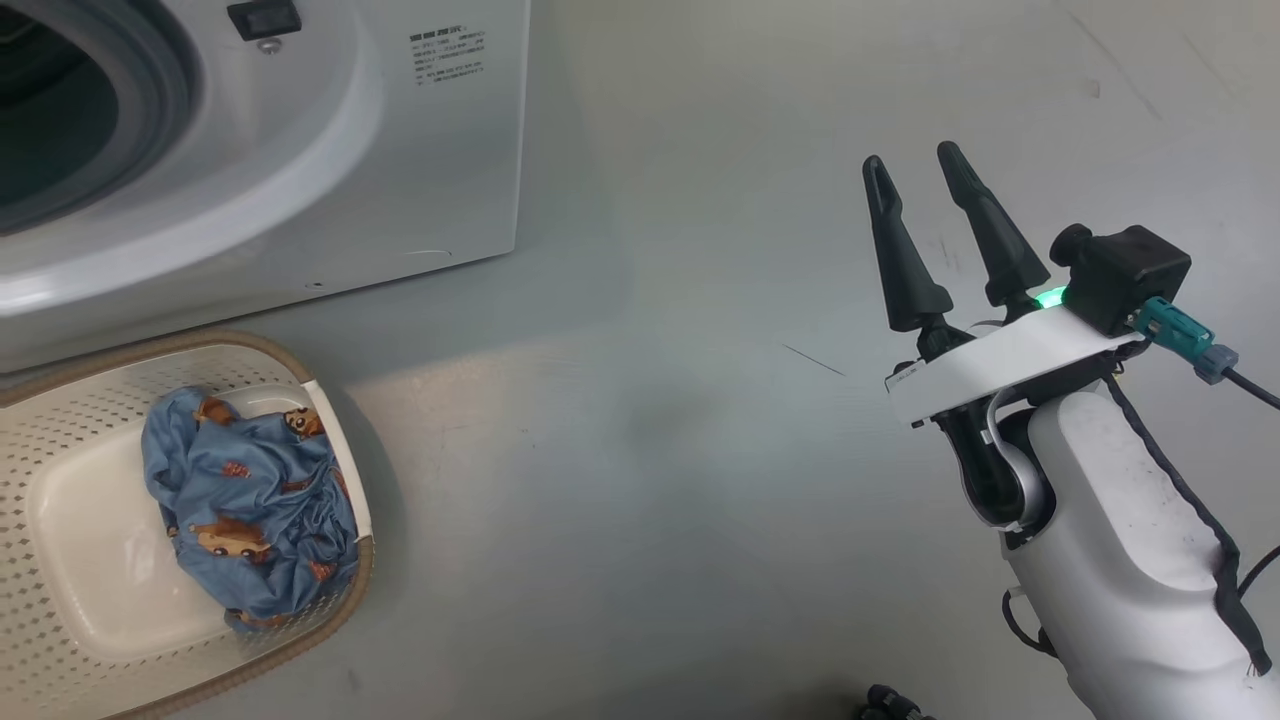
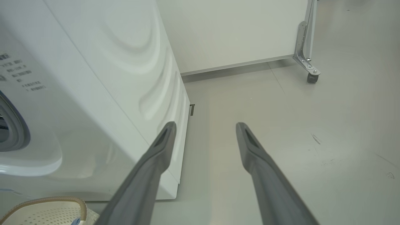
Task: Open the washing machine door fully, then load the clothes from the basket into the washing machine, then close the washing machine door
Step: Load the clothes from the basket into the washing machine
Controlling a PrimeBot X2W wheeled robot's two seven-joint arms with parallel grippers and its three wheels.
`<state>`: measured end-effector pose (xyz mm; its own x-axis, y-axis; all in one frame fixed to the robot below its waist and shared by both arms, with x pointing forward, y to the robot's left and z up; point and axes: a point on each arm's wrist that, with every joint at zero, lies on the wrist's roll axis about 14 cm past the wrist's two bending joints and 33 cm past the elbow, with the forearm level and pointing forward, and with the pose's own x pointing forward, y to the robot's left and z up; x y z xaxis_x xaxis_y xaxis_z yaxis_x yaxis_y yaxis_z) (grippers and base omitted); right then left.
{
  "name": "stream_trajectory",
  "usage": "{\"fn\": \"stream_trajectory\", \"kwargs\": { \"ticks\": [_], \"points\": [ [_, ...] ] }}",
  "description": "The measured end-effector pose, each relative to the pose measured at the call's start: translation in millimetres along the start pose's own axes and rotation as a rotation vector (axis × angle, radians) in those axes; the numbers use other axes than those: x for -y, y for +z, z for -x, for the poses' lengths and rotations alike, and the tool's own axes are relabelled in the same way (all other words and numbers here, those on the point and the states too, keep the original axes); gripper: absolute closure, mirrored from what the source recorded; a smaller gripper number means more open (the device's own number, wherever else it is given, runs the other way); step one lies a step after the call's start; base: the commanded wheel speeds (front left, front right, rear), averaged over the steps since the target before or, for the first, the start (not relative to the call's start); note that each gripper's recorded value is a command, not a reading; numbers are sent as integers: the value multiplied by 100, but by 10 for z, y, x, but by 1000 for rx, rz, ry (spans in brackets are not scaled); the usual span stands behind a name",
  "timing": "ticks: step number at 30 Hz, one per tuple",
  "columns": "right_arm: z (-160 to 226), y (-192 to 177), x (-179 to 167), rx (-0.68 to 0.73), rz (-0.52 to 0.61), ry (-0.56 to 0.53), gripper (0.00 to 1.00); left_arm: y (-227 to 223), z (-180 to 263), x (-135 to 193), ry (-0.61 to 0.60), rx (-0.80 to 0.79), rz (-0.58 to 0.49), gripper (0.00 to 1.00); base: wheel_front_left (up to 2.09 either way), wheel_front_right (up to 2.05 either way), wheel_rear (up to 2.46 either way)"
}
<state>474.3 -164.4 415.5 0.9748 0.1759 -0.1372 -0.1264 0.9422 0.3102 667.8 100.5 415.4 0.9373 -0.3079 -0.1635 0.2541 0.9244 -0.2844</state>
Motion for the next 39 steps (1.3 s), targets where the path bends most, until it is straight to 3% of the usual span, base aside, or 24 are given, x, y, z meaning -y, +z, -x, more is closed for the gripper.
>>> {"fn": "stream_trajectory", "kwargs": {
  "ticks": [23, 39],
  "points": [
    [60, 184, -218, 37, 7, 58, 0, -151, 698, -22, 17, 13, -14, 0, 0, 0, 0],
    [242, 409, -398, 82, 17, 97, 0, 61, 1270, 138, 6, 72, 5, 0, 0, 0, 0]
  ]
}}
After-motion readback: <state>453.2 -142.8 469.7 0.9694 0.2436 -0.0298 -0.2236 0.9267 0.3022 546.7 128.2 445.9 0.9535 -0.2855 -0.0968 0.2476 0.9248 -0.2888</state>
